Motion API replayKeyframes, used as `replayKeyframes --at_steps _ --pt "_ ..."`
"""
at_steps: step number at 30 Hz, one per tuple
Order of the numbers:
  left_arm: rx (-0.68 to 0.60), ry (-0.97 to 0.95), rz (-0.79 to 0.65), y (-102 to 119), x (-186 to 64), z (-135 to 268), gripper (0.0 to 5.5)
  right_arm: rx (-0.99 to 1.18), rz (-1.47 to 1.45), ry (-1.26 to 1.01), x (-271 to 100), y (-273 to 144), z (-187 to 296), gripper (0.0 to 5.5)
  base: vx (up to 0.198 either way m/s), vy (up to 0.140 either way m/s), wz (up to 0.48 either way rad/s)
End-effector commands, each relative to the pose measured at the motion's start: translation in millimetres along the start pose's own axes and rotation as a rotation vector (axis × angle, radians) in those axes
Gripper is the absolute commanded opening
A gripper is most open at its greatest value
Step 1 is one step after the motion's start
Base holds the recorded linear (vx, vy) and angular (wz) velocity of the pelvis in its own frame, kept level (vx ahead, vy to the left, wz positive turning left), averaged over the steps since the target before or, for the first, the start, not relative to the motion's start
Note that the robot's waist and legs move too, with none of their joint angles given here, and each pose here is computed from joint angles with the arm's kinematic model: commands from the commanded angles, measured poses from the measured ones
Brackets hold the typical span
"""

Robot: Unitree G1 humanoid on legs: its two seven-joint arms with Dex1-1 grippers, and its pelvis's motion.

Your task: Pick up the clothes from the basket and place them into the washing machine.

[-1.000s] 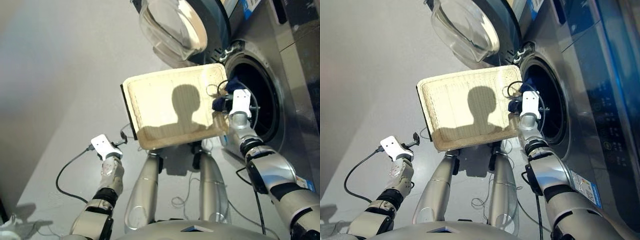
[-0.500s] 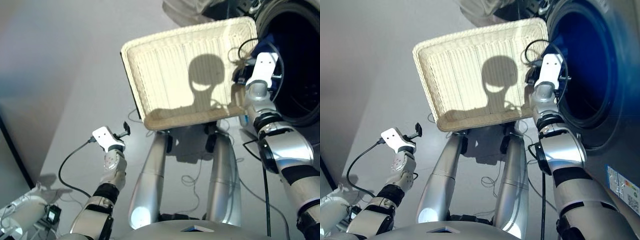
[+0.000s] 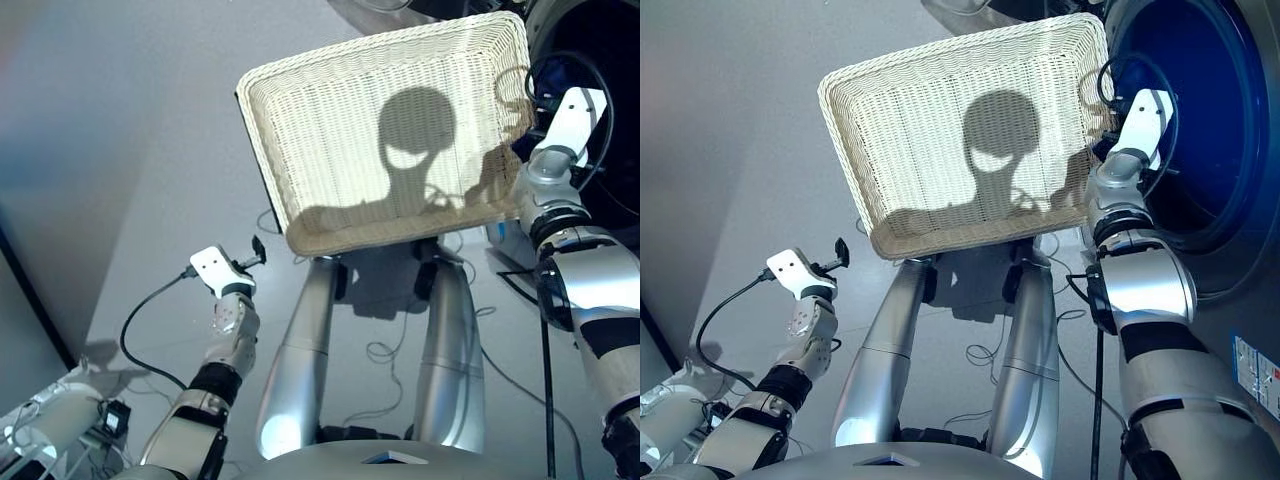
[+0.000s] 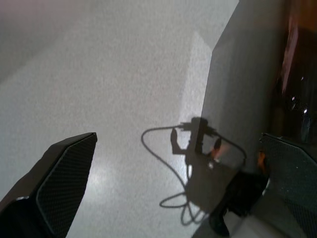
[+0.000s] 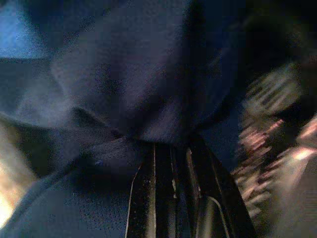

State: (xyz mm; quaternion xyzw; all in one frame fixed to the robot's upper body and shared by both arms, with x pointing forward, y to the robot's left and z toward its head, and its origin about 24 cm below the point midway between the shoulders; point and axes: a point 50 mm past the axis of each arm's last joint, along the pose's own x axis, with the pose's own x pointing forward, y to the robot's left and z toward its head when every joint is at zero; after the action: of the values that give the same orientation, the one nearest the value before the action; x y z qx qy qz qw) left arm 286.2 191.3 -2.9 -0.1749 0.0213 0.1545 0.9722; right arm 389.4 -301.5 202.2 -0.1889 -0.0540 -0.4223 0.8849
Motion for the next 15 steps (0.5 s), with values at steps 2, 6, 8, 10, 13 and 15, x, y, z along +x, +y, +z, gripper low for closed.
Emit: replayKeyframes --at_steps 2,6,8,10,13,15 --pt "0.029 -0.058 0.045 18 -4 6 5.50 -0.257 -0.292 -0.231 38 -75 49 0.00 0.000 0.000 0.000" --pt "0.026 -0.032 0.046 19 -6 2 5.50 -0.377 -0.393 -0.276 46 -101 65 0.00 0.000 0.000 0.000" --pt "0.025 -0.027 0.048 18 -6 1 5.50 -0.421 -0.432 -0.280 47 -105 68 0.00 0.000 0.000 0.000" --pt "0.014 -0.020 0.058 21 -7 0 5.50 -0.519 -0.483 -0.234 51 -122 63 0.00 0.000 0.000 0.000" --pt "0.003 -0.002 0.061 23 -9 -3 5.50 -0.828 -0.508 -0.295 51 -126 61 0.00 0.000 0.000 0.000" --pt "-0.004 -0.002 0.066 24 -9 -3 5.50 -0.830 -0.505 -0.289 51 -128 58 0.00 0.000 0.000 0.000"
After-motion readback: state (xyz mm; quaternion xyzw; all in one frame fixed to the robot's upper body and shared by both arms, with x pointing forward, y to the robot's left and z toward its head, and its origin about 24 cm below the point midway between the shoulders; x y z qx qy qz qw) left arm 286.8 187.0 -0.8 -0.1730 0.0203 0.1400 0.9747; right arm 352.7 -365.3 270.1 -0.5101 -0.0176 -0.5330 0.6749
